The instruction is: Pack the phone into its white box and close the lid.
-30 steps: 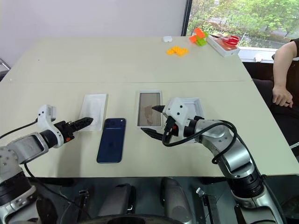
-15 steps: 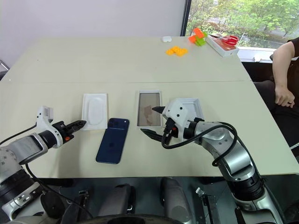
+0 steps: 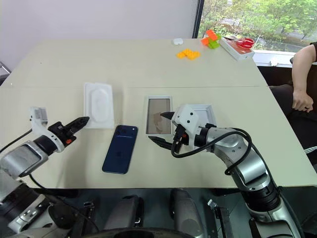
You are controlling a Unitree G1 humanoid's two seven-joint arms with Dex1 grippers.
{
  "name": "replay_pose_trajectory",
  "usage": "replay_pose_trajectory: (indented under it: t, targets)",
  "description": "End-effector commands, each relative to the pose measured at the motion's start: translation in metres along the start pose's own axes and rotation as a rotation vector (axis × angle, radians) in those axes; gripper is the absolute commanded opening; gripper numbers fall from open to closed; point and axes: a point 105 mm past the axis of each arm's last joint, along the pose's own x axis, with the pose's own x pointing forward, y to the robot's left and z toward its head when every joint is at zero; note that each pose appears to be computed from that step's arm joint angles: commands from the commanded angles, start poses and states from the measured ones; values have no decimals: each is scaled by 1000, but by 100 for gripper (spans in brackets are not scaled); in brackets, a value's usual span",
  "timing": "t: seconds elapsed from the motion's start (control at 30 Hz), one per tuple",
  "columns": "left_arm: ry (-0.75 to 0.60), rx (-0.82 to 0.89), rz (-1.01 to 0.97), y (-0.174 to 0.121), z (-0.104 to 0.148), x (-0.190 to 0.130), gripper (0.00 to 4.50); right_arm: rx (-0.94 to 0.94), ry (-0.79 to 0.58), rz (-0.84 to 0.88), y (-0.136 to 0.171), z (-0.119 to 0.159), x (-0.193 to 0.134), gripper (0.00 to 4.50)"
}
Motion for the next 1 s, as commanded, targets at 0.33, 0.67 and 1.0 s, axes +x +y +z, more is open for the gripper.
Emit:
replay_pose_trajectory:
  t: [0.33,0.67,1.0]
  targets:
    - [152,57,-47,-78,-59,61,2,-79,20,-103,-29,7,-20,450]
    - [235,-4,16,-81,-82,74,2,-86,33,-107,-33,4,-24,450]
    - [304,-26,30,-85,-100,81,2,-86,42,-102,-33,2,-23,450]
